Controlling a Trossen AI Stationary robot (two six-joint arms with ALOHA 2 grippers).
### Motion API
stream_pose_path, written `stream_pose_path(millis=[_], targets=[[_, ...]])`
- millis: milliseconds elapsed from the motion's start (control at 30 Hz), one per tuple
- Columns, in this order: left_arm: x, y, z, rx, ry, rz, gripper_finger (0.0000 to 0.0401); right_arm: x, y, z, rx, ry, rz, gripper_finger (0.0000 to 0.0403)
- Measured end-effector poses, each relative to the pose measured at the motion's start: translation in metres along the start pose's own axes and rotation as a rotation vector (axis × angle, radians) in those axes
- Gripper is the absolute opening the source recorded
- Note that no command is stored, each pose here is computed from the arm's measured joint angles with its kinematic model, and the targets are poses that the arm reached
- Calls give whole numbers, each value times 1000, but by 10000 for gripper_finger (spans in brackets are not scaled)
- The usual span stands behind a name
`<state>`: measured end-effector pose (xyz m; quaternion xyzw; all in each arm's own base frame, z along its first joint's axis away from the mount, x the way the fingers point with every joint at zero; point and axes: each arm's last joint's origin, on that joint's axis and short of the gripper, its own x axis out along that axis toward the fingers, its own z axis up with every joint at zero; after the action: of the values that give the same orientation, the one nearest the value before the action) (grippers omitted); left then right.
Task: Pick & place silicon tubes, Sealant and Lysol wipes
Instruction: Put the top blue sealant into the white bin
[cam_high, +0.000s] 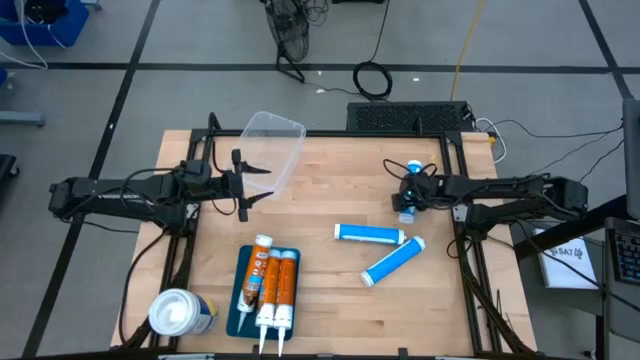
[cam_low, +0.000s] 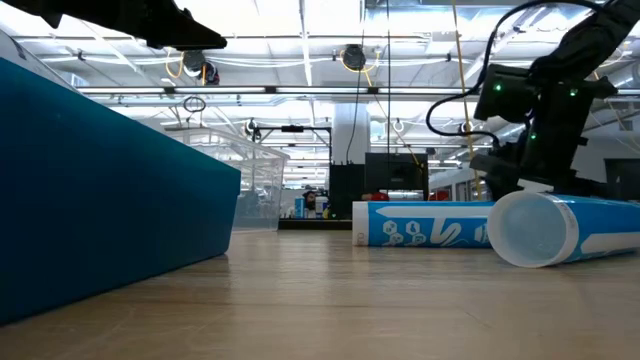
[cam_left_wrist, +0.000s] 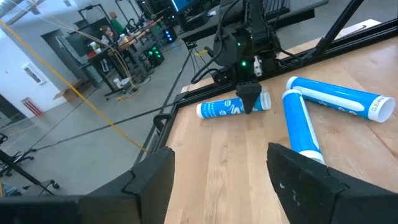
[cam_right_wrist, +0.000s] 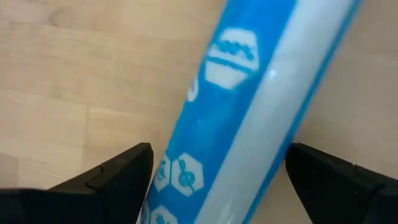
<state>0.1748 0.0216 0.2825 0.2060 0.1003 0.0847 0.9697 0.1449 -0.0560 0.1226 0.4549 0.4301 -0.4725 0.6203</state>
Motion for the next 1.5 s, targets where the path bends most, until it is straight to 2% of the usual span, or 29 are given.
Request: stream_pose_path(millis=[200, 400, 533, 767, 1100, 1500], targets=[[0, 0, 0, 0, 0, 0, 255, -1, -13, -7, 86, 67, -134, 345], [0, 0, 0, 0, 0, 0, 255, -2, -21, -9, 134, 45, -240, 345], [0, 0, 0, 0, 0, 0, 255, -2, -21, -8, 132, -4, -251, 345], [0, 0, 0, 0, 0, 0, 255, -1, -16, -3, 118, -84, -204, 345], [0, 0, 0, 1, -1, 0, 255, 0, -13, 4, 77, -273, -229, 345], [0, -1, 1, 10, -17, -38, 255, -2, -3, 15, 14, -503, -206, 345]])
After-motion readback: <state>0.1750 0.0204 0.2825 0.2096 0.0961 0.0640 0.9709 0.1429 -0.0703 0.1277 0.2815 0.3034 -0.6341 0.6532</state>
